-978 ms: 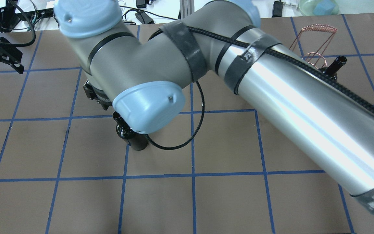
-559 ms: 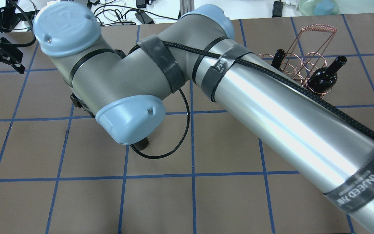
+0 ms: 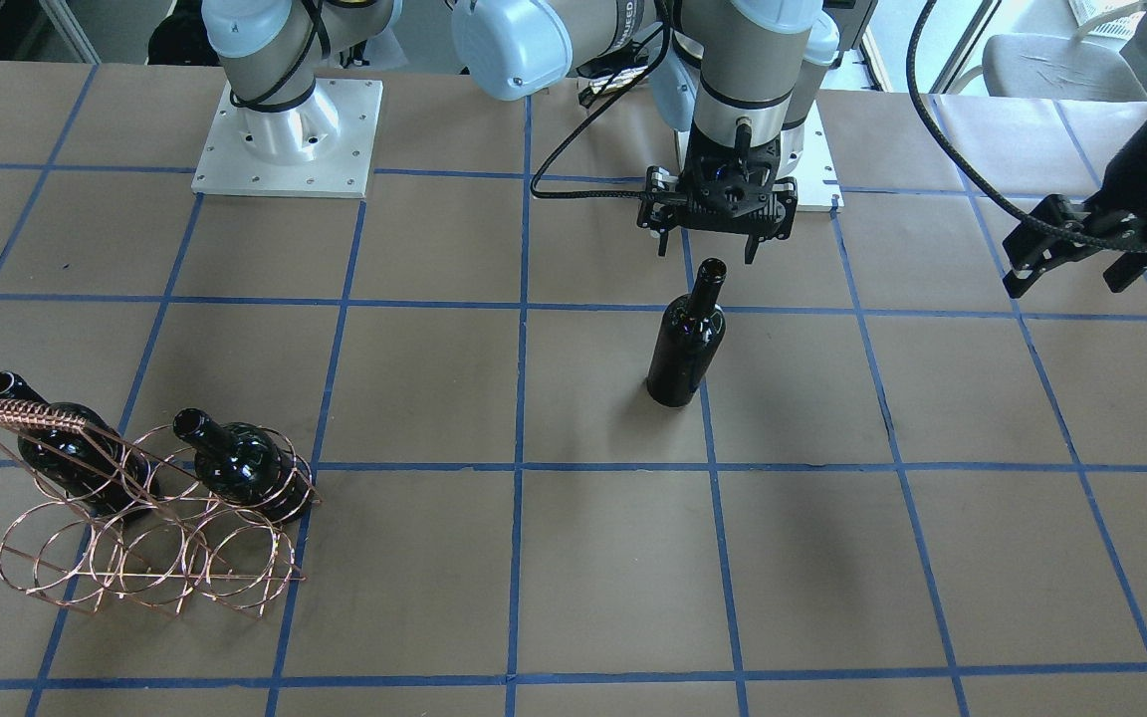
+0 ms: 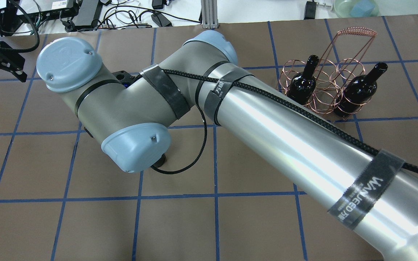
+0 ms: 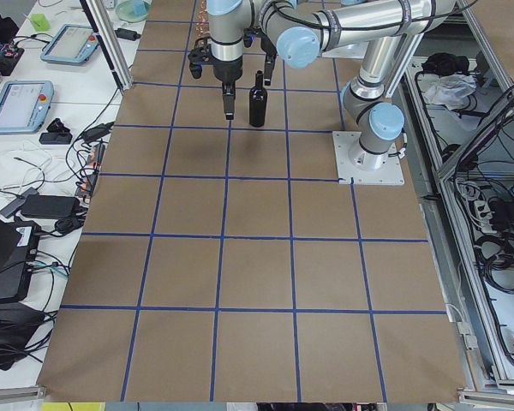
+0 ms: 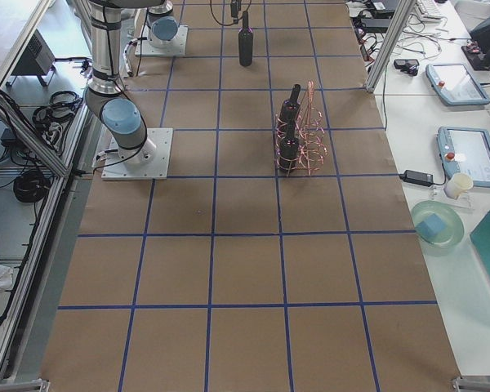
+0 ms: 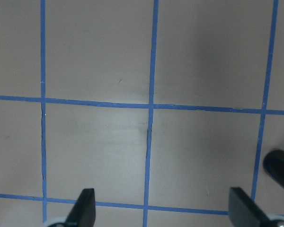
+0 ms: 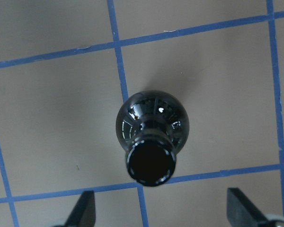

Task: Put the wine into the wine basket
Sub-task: 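Reach the right gripper across to the standing bottle's neck, then close the right gripper on the bottle's neck, then lift the bottle with the right gripper and carry it to the copper basket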

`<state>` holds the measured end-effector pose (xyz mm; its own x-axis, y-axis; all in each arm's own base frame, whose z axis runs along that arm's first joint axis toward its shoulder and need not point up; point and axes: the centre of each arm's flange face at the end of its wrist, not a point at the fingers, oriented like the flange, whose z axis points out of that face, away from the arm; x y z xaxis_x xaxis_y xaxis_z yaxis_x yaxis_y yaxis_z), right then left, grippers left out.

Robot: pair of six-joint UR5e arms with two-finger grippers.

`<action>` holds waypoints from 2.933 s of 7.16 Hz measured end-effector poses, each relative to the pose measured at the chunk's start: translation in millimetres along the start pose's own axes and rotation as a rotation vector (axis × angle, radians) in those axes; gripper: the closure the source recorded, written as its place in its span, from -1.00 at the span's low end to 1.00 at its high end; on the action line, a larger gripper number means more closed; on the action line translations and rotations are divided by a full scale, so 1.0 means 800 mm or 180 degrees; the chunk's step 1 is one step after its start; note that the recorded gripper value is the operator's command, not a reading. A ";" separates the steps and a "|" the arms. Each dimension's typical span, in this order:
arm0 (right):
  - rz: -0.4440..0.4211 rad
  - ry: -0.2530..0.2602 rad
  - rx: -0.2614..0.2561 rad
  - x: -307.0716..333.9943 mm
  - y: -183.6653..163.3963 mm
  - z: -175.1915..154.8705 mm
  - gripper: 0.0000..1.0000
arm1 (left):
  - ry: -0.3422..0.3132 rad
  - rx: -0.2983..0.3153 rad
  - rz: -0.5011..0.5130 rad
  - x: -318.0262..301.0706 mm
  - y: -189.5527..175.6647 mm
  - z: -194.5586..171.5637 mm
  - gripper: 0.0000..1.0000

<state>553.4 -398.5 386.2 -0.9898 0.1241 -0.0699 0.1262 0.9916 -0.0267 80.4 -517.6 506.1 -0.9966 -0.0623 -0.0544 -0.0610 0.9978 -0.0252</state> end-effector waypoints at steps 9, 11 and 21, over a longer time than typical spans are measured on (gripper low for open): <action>-0.0237 -0.0094 0.0085 0.009 -0.031 0.016 0.00 | 0.0036 -0.0068 0.0012 0.003 0.003 0.002 -1.00; -0.0215 -0.0141 0.0103 0.011 -0.037 0.014 0.01 | 0.0043 -0.0086 0.0006 0.002 0.004 0.003 -1.00; -0.0149 -0.0038 -0.0079 0.101 -0.071 -0.075 1.00 | 0.0053 -0.0097 0.0006 0.002 0.004 0.004 -1.00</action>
<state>462.2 -442.3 442.2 -0.9937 0.0772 -0.0812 0.0779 0.9969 -0.0056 78.7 -514.5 502.4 -0.9975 -0.0604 -0.0379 -0.0606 0.9981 0.0052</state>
